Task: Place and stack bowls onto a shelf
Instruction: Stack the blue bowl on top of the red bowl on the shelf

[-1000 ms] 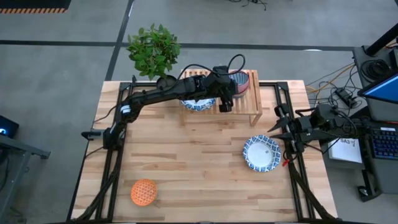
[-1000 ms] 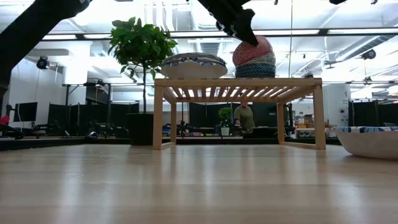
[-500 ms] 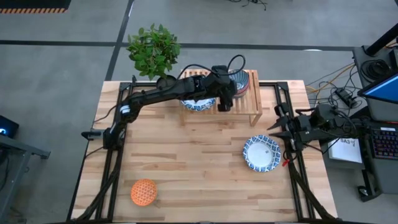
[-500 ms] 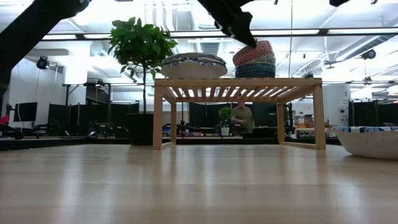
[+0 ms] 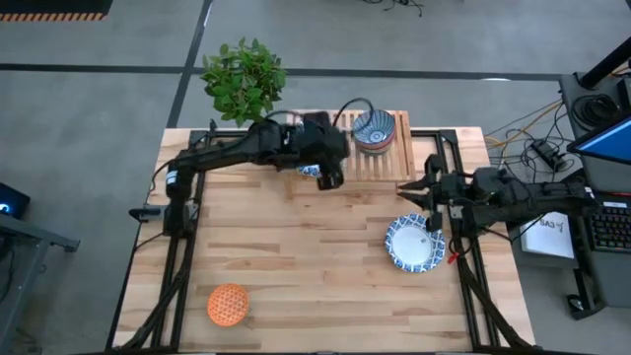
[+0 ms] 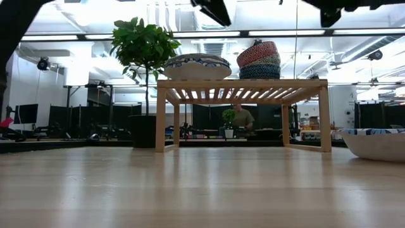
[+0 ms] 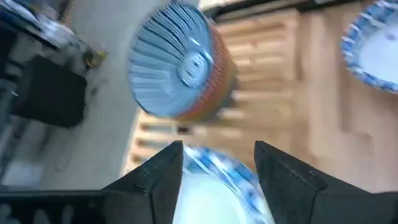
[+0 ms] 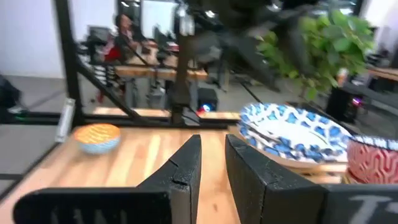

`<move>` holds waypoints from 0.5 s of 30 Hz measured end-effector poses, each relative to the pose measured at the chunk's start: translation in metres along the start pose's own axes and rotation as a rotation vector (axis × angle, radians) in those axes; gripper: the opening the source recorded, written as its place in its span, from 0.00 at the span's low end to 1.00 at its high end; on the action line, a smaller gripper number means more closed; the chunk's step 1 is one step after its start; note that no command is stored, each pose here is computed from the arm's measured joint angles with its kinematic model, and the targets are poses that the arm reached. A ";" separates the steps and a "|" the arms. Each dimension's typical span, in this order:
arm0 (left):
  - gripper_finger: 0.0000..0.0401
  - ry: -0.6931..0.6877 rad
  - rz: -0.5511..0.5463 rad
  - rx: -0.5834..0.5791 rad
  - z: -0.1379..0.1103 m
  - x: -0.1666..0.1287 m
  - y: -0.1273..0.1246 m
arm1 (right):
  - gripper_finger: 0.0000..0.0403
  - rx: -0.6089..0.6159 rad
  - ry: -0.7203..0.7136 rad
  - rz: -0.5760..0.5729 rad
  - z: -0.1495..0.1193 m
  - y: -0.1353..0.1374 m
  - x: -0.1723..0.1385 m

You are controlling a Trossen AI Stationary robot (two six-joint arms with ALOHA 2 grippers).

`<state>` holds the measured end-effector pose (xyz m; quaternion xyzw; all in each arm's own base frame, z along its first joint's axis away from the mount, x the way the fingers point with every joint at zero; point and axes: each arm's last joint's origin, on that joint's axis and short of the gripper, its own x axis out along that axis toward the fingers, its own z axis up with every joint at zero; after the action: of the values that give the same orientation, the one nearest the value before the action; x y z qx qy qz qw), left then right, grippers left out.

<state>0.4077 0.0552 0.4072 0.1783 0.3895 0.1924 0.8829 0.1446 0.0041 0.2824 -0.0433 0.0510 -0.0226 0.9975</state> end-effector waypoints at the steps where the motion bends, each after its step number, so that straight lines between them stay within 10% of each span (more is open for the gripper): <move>1: 0.43 0.020 0.000 -0.012 -0.003 -0.003 -0.004 | 0.15 -0.001 0.020 -0.018 0.000 0.000 0.003; 7: 0.37 0.057 0.070 -0.068 -0.030 -0.036 -0.031 | 0.11 0.021 0.127 -0.116 0.005 -0.002 0.018; 15: 0.36 -0.234 -0.002 -0.186 -0.069 -0.082 -0.086 | 0.08 -0.043 0.241 -0.223 0.036 -0.010 0.038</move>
<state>0.3223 -0.0467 0.3742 0.1166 0.2645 0.2047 0.9352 0.1854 -0.0046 0.3147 -0.0672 0.1658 -0.1372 0.9743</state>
